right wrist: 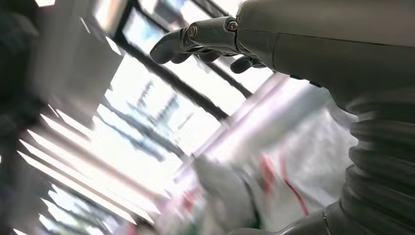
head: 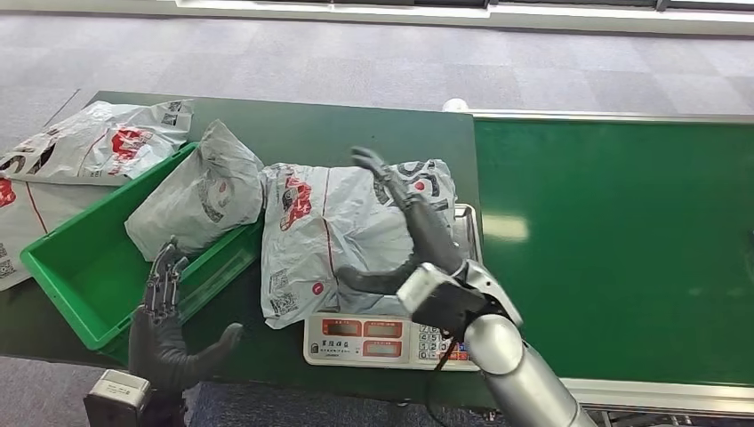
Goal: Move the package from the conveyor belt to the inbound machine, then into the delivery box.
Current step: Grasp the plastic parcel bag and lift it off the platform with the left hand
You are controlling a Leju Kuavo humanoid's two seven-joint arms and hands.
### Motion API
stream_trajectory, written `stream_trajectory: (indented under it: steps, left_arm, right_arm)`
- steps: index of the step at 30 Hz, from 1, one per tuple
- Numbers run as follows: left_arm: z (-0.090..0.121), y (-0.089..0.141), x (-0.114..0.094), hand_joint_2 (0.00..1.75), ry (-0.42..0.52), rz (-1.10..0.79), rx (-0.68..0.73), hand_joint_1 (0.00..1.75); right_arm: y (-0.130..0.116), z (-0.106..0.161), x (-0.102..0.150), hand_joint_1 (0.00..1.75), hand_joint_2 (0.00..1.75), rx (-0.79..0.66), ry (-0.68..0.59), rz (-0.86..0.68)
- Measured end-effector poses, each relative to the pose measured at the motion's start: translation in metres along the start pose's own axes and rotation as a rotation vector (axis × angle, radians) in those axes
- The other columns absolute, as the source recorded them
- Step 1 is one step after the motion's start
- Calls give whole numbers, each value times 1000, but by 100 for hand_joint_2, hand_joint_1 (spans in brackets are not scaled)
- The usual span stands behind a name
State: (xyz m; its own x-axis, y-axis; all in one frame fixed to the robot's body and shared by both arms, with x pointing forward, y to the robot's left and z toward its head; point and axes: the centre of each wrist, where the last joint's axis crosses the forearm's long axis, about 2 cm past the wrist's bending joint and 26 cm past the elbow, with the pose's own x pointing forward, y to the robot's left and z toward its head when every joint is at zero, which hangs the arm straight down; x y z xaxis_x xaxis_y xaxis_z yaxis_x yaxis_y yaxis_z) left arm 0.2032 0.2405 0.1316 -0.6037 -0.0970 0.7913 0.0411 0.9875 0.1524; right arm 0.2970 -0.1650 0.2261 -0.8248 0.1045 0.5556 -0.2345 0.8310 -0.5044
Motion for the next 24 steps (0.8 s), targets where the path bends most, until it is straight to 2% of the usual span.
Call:
stream_trajectory:
  steps: [5, 7, 9, 12, 14, 16, 18, 21, 24]
  left_arm:
    - [-60, -7, 13, 175, -14, -206, -13, 0]
    - [-81, -13, 18, 175, -39, -238, -23, 0]
    - [-94, -17, 22, 175, -68, -241, -28, 0]
    - [-102, -21, 24, 175, -84, -243, -38, 0]
    - [-107, -24, 25, 175, -66, -284, -68, 0]
    - [-118, -32, 25, 175, -10, -385, -137, 0]
    - [-137, -50, 20, 175, 78, -495, -225, 0]
    - [-162, -94, 3, 175, 172, -573, -372, 0]
    - [-168, -140, -14, 175, 247, -609, -543, 0]
  right_arm:
    - [-49, 31, 50, 0, 175, -695, -234, 333]
    - [-61, 45, 65, 0, 175, -852, -261, 427]
    - [-67, 54, 75, 0, 175, -900, -273, 460]
    - [-71, 59, 84, 0, 175, -929, -285, 482]
    - [-74, 61, 89, 0, 175, -952, -292, 505]
    - [-79, 65, 94, 0, 175, -1008, -281, 521]
    - [-83, 77, 92, 0, 175, -1077, -223, 493]
    - [-80, 92, 79, 0, 175, -1141, -115, 422]
    - [-74, 97, 66, 0, 175, -1147, -49, 389]
